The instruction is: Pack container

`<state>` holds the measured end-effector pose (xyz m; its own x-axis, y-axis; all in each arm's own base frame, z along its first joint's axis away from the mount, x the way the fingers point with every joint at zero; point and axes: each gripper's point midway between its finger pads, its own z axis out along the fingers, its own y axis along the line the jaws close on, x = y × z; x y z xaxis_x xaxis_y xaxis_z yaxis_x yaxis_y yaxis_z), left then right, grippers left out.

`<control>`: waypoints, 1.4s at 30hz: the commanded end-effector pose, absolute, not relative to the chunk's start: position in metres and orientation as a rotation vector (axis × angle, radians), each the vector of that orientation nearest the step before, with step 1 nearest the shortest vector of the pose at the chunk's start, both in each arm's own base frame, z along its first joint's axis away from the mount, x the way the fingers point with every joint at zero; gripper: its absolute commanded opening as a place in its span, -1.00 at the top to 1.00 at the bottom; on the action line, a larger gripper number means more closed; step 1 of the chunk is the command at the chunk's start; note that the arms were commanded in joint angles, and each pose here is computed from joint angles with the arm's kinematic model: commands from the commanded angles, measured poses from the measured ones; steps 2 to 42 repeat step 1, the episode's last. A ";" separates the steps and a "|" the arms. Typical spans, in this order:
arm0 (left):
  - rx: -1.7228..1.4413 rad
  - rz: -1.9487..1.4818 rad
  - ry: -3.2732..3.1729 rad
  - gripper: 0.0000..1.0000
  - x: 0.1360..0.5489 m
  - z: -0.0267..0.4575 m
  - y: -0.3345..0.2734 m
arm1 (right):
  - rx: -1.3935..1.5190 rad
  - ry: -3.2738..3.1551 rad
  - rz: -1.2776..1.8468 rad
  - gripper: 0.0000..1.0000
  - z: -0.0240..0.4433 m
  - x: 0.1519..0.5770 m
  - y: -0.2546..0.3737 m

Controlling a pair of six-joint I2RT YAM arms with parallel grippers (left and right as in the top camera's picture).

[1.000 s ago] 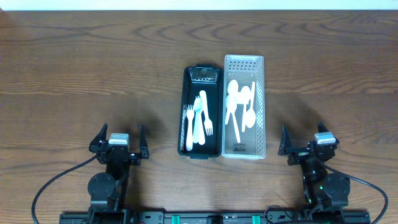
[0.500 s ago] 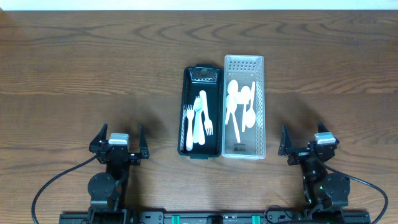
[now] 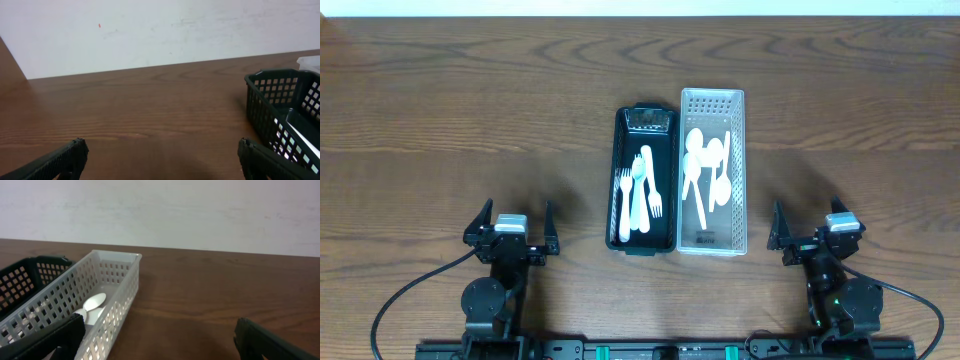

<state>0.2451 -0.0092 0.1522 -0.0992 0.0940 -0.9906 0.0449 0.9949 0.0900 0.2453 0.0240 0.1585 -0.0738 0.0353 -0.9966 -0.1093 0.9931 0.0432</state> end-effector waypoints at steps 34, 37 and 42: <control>0.104 0.039 1.719 -0.96 0.244 0.137 -0.009 | -0.081 1.638 0.120 -0.99 0.158 0.245 0.027; 0.104 0.039 1.719 -0.96 0.244 0.137 -0.009 | -0.081 1.638 0.120 -0.99 0.158 0.245 0.027; 0.104 0.039 1.719 -0.96 0.244 0.137 -0.009 | -0.081 1.638 0.120 -0.99 0.158 0.245 0.027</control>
